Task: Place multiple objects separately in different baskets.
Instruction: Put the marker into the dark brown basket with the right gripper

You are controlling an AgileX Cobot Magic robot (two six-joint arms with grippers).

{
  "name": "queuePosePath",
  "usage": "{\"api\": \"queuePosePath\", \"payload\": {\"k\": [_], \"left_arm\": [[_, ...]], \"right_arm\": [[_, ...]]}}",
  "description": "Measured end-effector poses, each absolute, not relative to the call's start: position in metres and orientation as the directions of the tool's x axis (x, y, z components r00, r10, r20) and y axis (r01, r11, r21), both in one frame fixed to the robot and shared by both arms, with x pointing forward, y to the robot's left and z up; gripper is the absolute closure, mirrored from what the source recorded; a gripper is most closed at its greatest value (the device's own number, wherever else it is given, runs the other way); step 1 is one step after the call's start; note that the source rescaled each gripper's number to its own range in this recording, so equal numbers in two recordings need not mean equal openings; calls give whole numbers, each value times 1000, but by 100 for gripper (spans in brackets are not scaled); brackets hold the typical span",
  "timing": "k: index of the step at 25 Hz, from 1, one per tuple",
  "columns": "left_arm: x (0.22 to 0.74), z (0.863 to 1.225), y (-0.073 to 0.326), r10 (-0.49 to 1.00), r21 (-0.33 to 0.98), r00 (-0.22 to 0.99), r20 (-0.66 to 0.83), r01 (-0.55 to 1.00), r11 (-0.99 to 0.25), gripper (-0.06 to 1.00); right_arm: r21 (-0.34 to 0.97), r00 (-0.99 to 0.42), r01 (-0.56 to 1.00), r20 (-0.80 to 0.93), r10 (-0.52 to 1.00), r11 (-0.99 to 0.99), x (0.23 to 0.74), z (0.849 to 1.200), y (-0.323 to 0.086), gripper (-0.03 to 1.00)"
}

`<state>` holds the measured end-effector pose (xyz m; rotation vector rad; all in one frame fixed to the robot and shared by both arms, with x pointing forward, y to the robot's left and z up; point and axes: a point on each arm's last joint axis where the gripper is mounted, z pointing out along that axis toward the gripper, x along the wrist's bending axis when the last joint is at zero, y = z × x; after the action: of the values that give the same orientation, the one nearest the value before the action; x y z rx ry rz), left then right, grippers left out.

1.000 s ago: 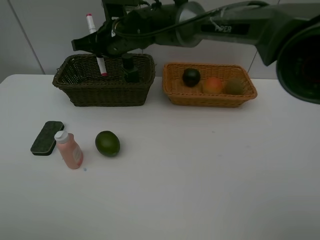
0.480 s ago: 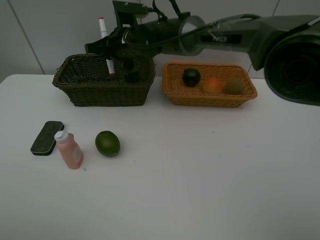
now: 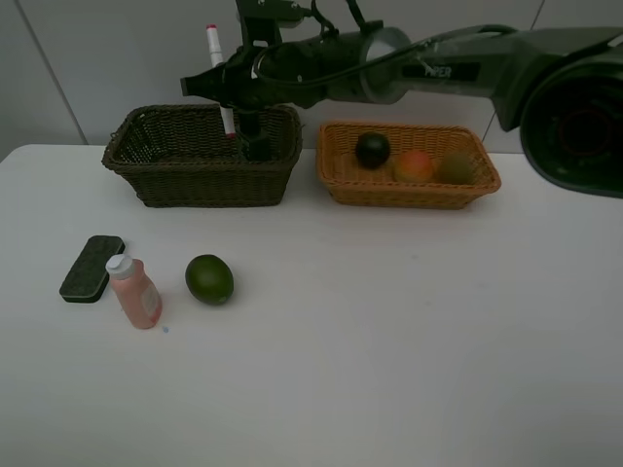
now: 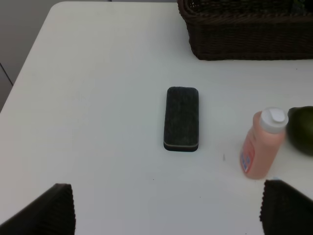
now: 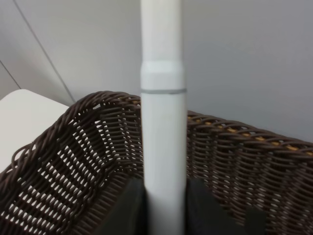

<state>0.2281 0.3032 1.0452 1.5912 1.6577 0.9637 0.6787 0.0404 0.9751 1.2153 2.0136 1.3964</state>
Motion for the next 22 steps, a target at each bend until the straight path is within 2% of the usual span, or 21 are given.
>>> {"api": "queuePosePath", "payload": {"k": [8, 22], "left_arm": [[228, 1045, 303, 997, 849, -64, 41, 529, -1, -6], [228, 1045, 303, 997, 849, -64, 41, 529, -1, -6]], "right_arm": [[888, -539, 440, 142, 830, 134, 681, 957, 42, 97], [889, -534, 444, 160, 830, 114, 681, 957, 43, 97]]}}
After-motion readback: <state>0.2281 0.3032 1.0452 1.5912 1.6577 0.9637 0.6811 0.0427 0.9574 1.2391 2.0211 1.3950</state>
